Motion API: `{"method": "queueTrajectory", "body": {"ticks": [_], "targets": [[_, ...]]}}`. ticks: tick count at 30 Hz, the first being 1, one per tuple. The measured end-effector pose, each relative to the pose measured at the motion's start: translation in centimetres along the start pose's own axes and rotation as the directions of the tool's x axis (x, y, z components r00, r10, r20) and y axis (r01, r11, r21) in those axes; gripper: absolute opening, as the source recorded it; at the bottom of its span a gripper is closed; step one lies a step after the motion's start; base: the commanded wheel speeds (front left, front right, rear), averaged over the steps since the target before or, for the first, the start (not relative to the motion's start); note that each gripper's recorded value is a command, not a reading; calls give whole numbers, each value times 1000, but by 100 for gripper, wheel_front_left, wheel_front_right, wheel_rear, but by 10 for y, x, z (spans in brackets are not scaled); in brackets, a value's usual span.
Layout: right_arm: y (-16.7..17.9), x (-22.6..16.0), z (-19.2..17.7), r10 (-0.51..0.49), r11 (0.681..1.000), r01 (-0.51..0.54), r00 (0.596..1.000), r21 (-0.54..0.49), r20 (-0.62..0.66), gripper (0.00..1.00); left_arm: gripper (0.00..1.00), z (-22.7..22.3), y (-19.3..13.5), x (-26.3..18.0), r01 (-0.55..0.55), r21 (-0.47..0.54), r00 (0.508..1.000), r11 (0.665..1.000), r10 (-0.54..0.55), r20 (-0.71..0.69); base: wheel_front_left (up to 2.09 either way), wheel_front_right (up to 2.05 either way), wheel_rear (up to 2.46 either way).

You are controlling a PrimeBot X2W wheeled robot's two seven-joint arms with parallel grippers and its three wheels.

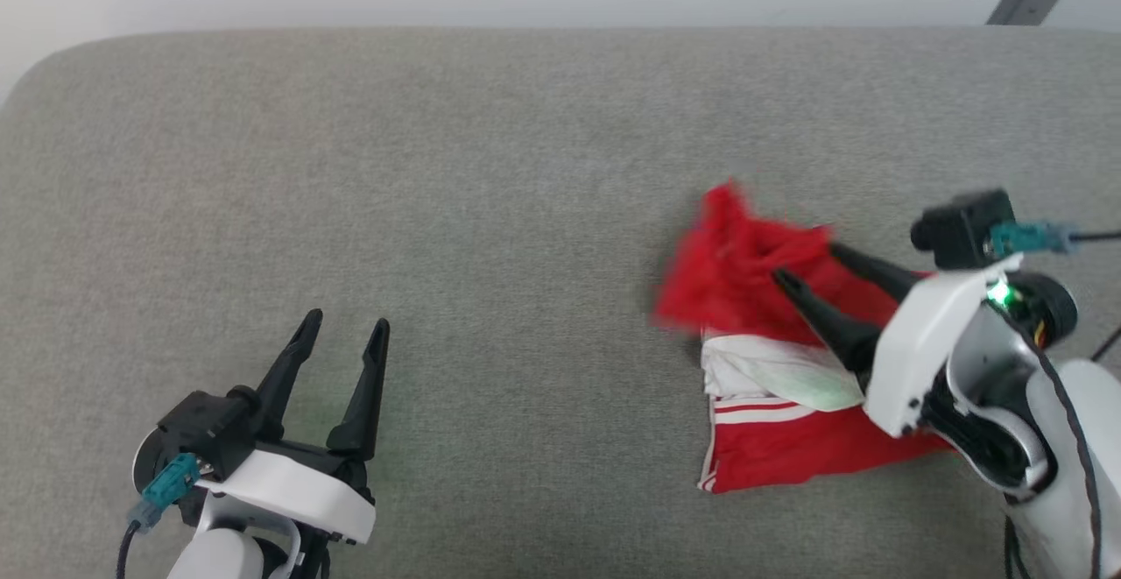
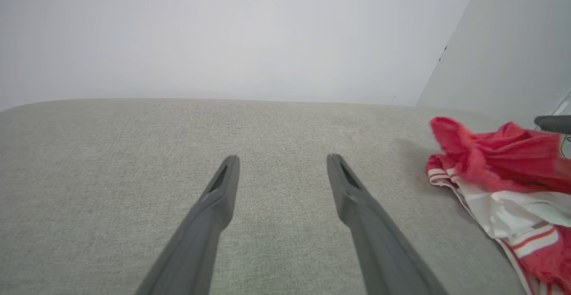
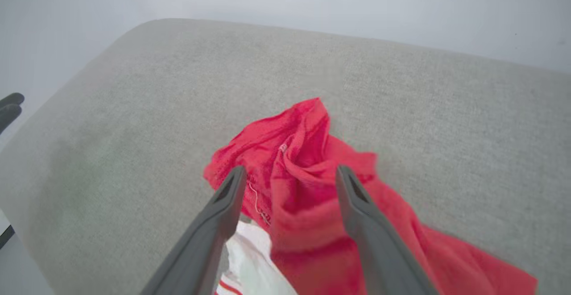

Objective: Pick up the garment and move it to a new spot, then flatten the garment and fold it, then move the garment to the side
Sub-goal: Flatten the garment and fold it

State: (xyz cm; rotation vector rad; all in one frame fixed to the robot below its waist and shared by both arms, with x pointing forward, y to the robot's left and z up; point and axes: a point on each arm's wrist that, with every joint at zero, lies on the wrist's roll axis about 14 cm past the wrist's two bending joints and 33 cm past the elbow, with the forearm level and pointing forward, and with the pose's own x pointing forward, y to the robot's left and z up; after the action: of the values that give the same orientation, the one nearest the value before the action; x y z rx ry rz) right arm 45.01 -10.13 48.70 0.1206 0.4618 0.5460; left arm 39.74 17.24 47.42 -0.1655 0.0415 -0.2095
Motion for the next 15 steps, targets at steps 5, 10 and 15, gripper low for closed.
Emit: {"method": "queueTrajectory", "body": {"ticks": [5,10,15], "targets": [[-7,-17,-19,-17,1000,16,999,-7,-48,100,100,1,-5,3,18,-6,1000,1000,-18,2,0,0,0],[-6,-25,-1,-10,1000,11,999,-16,43,100,100,-1,-8,6,31,-9,1000,999,-31,-3,0,0,0],[-43,-45,27,-131,988,145,966,-45,224,100,100,3,-3,7,16,-8,1000,1000,-16,9,0,0,0]]}}
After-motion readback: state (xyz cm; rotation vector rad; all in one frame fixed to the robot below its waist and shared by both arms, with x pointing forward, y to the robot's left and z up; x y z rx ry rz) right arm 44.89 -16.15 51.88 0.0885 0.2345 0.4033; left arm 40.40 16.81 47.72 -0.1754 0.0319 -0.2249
